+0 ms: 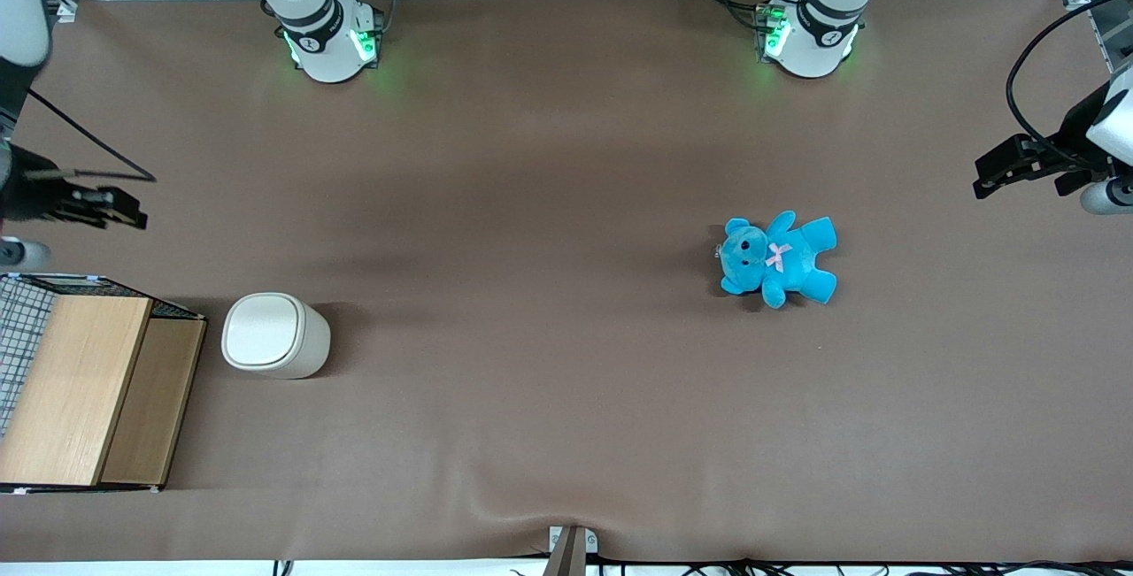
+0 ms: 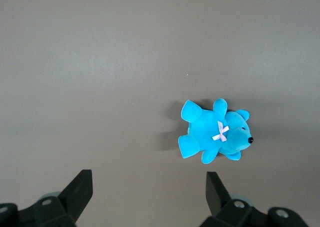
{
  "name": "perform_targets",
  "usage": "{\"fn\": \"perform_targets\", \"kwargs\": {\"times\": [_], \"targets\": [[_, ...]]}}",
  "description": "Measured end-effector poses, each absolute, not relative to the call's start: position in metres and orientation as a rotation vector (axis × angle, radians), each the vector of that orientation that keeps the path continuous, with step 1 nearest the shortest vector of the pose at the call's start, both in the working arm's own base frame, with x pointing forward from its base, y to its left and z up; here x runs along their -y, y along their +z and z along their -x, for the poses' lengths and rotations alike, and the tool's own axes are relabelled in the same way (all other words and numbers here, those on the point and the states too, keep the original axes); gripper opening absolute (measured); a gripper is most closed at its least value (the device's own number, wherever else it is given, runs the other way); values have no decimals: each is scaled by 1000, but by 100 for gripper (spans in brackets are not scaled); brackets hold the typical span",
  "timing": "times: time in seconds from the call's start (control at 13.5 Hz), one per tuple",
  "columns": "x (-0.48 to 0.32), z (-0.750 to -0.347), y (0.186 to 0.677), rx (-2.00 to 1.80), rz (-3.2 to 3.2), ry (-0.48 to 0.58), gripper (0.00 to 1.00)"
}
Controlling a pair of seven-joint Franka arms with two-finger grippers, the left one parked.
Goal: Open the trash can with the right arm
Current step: 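Move the right gripper over the white trash can's lid, then press the lid with the right gripper to pop it open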
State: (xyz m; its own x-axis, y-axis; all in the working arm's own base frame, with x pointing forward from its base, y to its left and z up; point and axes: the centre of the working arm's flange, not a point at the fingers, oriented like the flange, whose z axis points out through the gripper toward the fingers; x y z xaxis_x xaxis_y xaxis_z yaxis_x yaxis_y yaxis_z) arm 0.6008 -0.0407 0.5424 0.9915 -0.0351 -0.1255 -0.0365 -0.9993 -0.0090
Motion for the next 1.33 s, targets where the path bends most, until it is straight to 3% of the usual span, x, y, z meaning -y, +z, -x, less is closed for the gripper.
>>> {"fn": "perform_targets", "kwargs": {"times": [0.07,0.3,0.44,0.96,1.33], "targets": [[40,-607,532,-58,3125,195,43],[41,-624,506,-59,3130,166,7],[41,-637,483,-58,3133,151,2],[26,-667,399,-24,3139,181,1],[24,-680,345,-17,3149,114,1]]}}
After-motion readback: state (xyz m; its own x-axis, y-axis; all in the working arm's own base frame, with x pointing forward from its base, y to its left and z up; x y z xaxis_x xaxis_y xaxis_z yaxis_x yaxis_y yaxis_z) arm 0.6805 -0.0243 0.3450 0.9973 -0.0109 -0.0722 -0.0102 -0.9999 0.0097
